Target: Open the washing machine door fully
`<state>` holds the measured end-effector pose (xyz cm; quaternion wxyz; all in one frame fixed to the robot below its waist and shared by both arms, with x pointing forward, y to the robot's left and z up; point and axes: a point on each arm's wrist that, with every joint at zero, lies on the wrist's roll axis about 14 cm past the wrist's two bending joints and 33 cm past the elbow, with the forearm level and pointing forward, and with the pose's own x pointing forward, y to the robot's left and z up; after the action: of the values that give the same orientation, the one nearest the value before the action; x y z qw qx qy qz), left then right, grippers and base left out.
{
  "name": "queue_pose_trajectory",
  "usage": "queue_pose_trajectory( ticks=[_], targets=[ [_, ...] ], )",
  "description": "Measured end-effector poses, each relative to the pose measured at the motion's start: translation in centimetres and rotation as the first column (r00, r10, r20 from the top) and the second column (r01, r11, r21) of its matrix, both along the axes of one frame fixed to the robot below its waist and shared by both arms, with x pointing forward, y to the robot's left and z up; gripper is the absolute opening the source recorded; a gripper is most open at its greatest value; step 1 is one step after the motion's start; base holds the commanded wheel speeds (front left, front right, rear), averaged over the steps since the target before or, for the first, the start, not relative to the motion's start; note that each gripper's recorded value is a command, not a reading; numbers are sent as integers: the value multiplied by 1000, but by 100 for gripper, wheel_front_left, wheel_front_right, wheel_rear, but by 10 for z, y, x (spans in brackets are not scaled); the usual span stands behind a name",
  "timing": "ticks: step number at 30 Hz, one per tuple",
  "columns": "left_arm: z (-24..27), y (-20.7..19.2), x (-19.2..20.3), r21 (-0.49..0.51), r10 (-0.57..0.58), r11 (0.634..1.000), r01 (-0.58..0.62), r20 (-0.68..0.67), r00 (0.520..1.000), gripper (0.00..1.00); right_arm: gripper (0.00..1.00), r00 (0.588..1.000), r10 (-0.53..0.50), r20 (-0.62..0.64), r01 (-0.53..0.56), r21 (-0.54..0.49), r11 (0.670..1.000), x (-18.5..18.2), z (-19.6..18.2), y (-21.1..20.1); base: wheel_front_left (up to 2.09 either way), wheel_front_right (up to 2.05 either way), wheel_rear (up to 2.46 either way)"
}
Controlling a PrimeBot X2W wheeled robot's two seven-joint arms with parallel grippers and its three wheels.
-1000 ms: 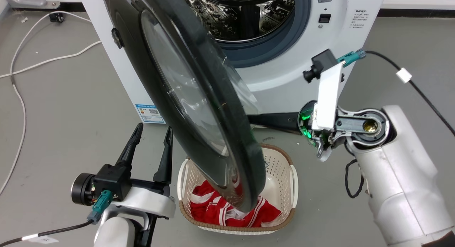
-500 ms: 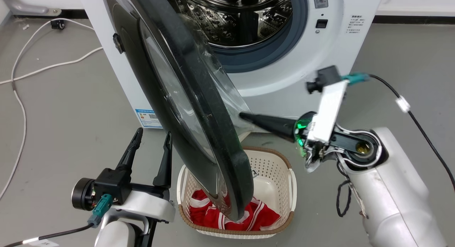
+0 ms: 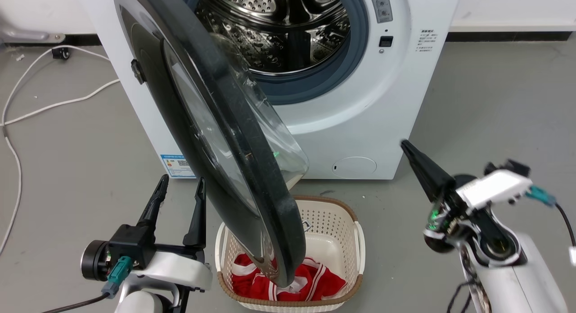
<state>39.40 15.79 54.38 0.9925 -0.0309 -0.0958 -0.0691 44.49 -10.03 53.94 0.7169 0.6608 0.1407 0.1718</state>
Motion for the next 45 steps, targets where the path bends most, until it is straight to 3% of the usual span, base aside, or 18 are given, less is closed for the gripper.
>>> queue_pose_trajectory(
  ticks=[2,3,4,8,11,16,21,23,28,31,32,34,37,45],
  targets=[
    [1,0,-1,0,1,1000,-1,3,1000,100,47,997,-74,-15,74,15,997,-6,-8,-15,0,0,0],
    [2,0,-1,0,2,1000,-2,4,1000,100,82,994,-108,-19,108,10,994,-9,-11,-22,0,0,0],
    [2,1,-1,-1,3,1000,-3,4,1000,100,100,989,-149,-21,149,9,989,-11,-14,-30,0,0,0],
    [0,2,-2,-2,8,1000,-8,0,1000,100,100,951,-309,-18,308,-24,951,-20,-23,-58,0,0,0],
    [-1,3,-2,-3,12,1000,-12,-3,1000,100,100,919,-394,8,393,-104,914,-29,-31,-72,0,0,0],
    [-1,5,-1,-4,18,1000,-18,-4,1000,100,100,853,-504,132,521,-269,810,-39,-29,-99,0,0,0],
    [-1,7,0,1,24,1000,-24,-3,1000,100,100,793,-487,367,610,-474,636,-46,-7,-119,0,0,0],
    [-1,8,0,0,27,1000,-27,-2,1000,100,100,775,-431,462,631,-553,544,-49,5,-121,0,0,0],
    [-1,9,1,0,31,1000,-31,-2,1000,100,100,710,-266,652,704,-640,309,-54,44,-119,0,0,0],
    [-1,10,1,0,33,999,-33,-1,999,100,100,691,-145,708,721,-664,196,-57,59,-106,0,0,0],
    [-1,10,0,0,34,999,-34,-1,999,100,100,689,-114,716,723,-669,171,-59,62,-102,0,0,0],
    [0,11,0,-1,36,999,-36,0,999,100,100,689,-52,723,722,-679,132,-60,67,-91,0,0,0],
    [1,12,-1,-1,40,999,-40,3,999,100,100,708,21,705,700,-706,103,-64,62,-75,0,0,0],
    [2,14,-4,1,47,999,-47,7,999,100,100,792,36,610,604,-790,107,-68,23,-70,0,0,0]
  ],
)
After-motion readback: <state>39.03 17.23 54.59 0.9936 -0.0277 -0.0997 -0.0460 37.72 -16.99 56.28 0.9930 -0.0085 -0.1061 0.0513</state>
